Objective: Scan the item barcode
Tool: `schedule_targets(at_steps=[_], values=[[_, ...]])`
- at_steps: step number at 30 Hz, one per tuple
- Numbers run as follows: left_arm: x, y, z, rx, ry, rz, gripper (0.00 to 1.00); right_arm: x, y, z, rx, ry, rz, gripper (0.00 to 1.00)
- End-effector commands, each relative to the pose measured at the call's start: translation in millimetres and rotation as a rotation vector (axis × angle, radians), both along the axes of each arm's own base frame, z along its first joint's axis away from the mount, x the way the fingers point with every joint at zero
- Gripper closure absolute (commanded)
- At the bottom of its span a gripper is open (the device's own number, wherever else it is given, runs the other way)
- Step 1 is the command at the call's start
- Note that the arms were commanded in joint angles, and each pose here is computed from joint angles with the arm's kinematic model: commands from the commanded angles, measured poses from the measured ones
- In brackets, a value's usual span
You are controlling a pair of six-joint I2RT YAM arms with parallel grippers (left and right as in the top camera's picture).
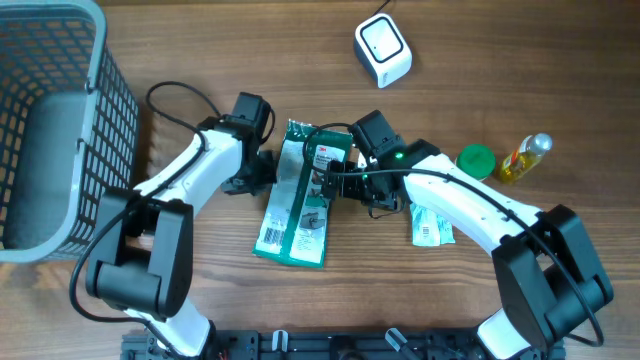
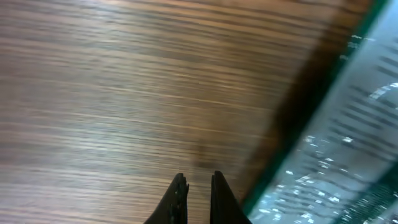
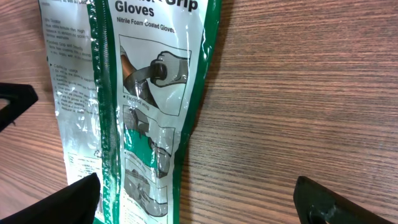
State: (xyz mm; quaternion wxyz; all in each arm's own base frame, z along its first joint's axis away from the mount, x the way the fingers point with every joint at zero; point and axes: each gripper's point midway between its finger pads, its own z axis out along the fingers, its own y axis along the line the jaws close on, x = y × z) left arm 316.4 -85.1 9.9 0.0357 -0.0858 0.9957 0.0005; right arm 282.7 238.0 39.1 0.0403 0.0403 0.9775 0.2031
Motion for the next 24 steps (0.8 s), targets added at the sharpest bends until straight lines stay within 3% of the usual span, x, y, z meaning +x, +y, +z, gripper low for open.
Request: schedule_targets(at_steps=[1, 13, 18, 24], values=[[-2.3, 6.7, 6.4, 0.029, 0.007, 0.035, 0.95, 1.1, 3.2, 8.7, 0.019, -0.011, -0.005, 0.0], [-47.7, -5.0, -21.3, -0.002, 0.15, 0.017, 0.94, -0.3, 2.3, 8.1, 0.016, -0.004, -0.005, 0.0], [-67.8, -37.5, -23.1, -0.107, 0.211, -0.039, 0.94, -0.9, 2.0, 7.9, 0.014, -0.002, -0.005, 0.0], [-70.4, -38.9, -16.4, -0.105, 0.221, -0.049, 0.92, -3.6, 0.1, 6.8, 0.005, 0.01, -0.005, 0.0]])
